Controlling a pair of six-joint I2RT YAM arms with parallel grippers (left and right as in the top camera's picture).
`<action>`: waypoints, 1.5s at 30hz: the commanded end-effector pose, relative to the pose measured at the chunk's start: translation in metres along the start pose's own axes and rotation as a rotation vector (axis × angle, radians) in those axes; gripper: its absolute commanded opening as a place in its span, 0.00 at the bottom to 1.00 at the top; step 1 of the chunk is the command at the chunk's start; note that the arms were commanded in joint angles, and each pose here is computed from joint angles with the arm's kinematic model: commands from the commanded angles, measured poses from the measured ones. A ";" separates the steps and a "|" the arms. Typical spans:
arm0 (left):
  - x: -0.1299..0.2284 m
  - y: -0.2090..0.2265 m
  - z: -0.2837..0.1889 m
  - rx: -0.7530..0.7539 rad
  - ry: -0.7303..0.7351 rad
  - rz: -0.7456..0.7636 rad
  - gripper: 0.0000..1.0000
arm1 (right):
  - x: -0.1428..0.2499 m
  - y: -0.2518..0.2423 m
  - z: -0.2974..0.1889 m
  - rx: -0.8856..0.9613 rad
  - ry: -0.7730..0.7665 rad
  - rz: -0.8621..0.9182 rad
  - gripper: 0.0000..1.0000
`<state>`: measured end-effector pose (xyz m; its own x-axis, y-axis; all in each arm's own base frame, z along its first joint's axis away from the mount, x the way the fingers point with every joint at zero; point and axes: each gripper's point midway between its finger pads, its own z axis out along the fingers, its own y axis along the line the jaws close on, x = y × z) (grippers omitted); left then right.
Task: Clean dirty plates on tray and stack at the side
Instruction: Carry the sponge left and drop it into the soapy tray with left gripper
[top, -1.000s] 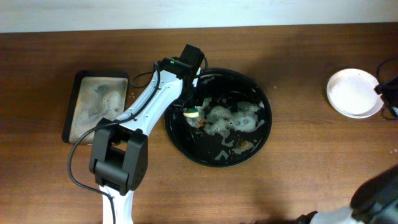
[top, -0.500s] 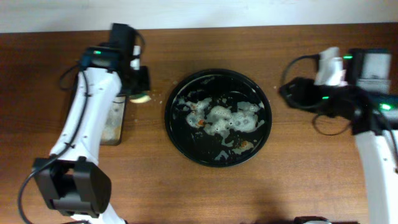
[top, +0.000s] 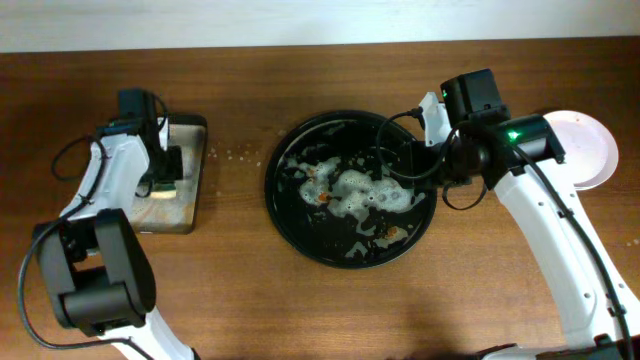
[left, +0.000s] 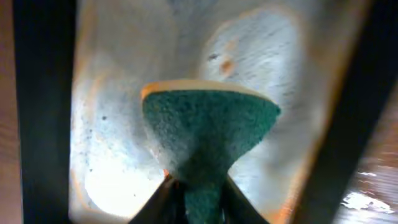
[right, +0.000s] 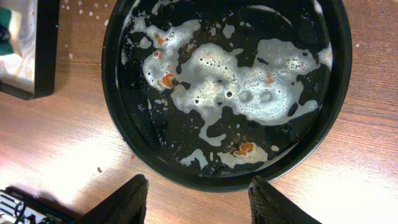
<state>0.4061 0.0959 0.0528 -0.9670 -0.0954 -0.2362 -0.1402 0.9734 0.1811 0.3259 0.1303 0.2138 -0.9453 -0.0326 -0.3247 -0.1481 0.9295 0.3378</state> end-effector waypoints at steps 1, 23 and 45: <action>0.006 0.021 0.010 -0.044 0.008 -0.006 0.53 | -0.005 0.000 -0.001 0.011 -0.020 -0.019 0.54; 0.034 -0.052 -0.282 0.313 -0.341 0.091 0.99 | -0.018 0.027 -0.077 -0.041 -0.286 -0.161 0.99; 0.042 -0.056 -0.288 0.321 -0.338 0.110 0.99 | 0.024 -0.002 -0.118 0.125 -0.284 -0.208 0.99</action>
<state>0.3117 -0.0202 0.3085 -0.8382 0.0430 -0.5437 0.0853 0.9950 -0.0527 0.2846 0.1098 0.2716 -0.8645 -0.1248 -0.4870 -0.2772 0.9265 0.2546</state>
